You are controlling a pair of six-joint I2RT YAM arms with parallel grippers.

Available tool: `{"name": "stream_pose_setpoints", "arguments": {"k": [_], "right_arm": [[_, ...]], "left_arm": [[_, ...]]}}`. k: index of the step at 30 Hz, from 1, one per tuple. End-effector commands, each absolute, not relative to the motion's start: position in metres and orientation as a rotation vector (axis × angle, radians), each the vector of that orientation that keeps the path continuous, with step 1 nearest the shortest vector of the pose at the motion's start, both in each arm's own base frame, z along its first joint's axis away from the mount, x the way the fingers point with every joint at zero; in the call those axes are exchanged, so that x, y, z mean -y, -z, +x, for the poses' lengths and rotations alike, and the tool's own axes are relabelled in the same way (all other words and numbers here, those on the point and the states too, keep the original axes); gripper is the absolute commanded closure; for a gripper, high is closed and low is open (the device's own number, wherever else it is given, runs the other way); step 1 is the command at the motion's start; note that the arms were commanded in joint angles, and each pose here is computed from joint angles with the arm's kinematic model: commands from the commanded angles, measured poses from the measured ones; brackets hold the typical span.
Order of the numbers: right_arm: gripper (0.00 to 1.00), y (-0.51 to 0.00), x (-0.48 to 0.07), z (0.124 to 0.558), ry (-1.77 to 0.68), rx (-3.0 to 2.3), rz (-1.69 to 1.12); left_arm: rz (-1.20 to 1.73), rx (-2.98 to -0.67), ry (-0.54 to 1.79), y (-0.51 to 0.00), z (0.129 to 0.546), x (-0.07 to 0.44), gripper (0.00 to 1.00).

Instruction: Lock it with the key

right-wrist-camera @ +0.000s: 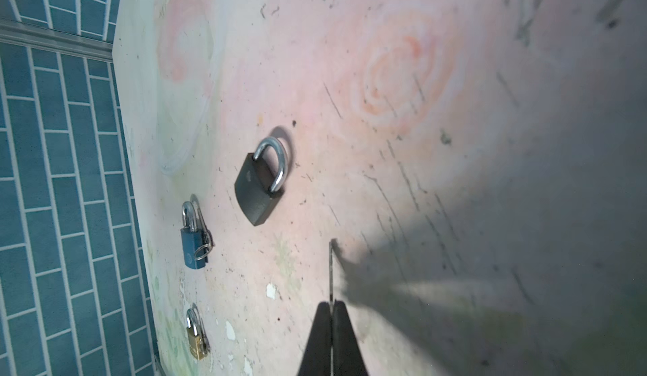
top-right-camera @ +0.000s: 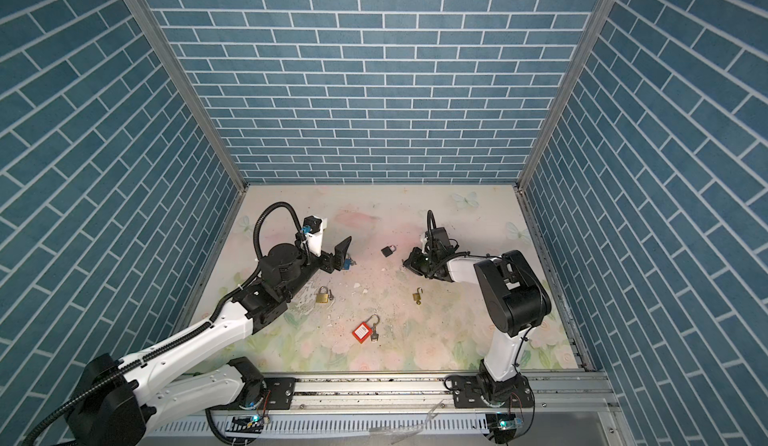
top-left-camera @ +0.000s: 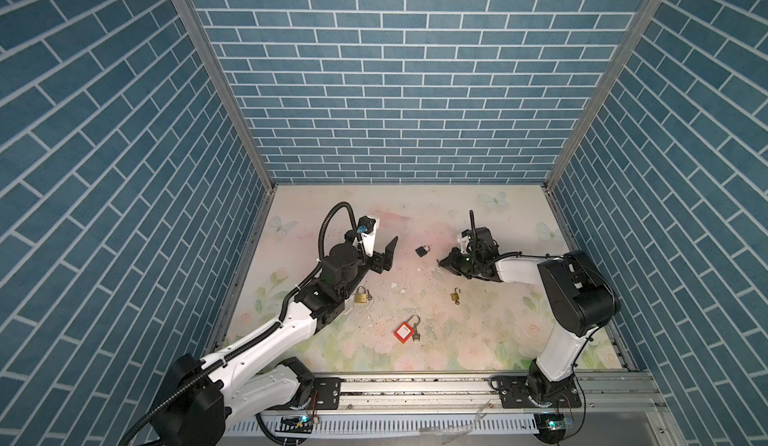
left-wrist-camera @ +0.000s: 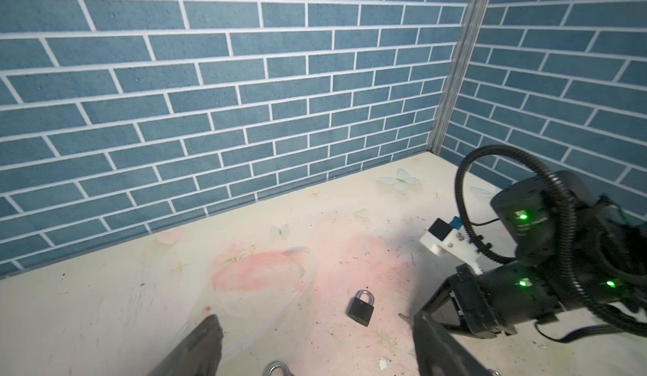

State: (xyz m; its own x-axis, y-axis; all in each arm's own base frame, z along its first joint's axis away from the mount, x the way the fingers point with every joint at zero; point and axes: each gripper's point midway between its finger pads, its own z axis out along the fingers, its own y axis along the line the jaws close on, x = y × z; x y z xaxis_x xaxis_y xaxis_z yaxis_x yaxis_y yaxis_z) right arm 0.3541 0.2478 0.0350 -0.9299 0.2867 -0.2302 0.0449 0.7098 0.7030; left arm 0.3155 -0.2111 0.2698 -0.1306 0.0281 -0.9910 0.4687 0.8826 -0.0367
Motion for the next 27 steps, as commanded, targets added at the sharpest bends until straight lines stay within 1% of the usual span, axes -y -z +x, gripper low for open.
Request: {"name": "stream_pose_setpoints", "arguments": {"k": [1, 22, 27], "right_arm": [[1.0, -0.041, -0.256, 0.365, -1.11, -2.573, 0.3], [1.0, -0.016, -0.275, 0.373, -1.176, -2.627, 0.321], [0.96, -0.015, -0.28, 0.373, -1.177, -2.631, 0.306]], "left_arm": [[0.395, -1.632, 0.423, -0.28, 0.31, 0.21, 0.14], [0.44, -1.644, 0.417, -0.268, 0.308, 0.214, 0.14], [0.446, -1.645, 0.413, -0.267, 0.308, 0.213, 0.14]]}}
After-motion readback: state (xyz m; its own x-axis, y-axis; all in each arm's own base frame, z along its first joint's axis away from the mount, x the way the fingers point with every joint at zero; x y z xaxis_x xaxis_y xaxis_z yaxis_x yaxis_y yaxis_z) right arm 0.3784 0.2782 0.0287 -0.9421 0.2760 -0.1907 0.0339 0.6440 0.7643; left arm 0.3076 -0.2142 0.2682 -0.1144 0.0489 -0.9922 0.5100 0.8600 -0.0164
